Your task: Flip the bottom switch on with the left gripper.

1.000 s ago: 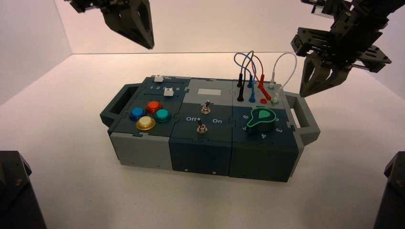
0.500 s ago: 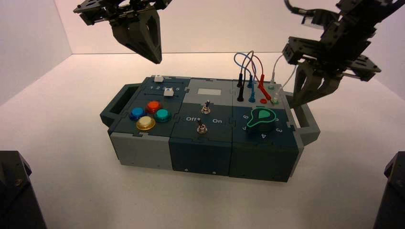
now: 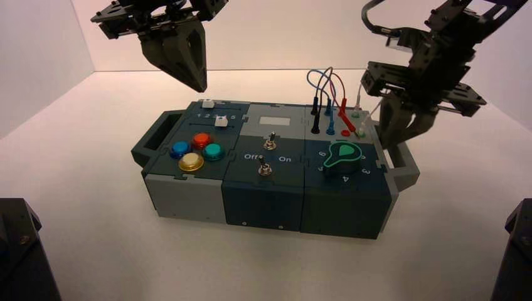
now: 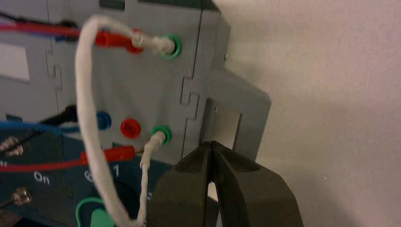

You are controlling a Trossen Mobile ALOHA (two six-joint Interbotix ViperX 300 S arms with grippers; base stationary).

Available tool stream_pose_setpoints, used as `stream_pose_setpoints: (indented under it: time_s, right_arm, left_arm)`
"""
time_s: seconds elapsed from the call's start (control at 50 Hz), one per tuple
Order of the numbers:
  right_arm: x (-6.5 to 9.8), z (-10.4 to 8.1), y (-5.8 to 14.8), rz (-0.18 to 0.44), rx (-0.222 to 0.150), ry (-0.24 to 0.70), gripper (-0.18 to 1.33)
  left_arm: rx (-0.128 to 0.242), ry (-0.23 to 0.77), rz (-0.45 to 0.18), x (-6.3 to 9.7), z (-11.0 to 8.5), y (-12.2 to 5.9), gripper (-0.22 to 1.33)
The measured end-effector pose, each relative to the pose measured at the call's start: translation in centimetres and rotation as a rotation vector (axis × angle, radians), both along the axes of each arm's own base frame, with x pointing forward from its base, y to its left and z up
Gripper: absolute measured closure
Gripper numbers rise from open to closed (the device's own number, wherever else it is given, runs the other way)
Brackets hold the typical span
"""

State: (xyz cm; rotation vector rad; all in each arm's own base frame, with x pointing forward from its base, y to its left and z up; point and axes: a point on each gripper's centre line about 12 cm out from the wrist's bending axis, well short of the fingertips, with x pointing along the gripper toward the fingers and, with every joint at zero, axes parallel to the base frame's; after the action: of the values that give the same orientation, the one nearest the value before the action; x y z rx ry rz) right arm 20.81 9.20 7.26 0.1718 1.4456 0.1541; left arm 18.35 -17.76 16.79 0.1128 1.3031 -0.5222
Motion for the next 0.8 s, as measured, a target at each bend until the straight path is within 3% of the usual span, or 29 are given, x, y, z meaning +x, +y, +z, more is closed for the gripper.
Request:
stream_pose_setpoints:
  time_s: [0.34,0.8]
  right_arm:
    - [0.1,-0.2,0.0,-0.005,-0.001,-0.004,1.31]
    - [0.2,-0.1,0.0,-0.006,-0.001,-0.007,1.31]
  left_arm:
    - [0.07,0.095,-0.025,-0.7,-1.9,-0.6,1.26]
    - [0.13,0.178,-0.066,-1.8,-3.6,-4.2,1.26]
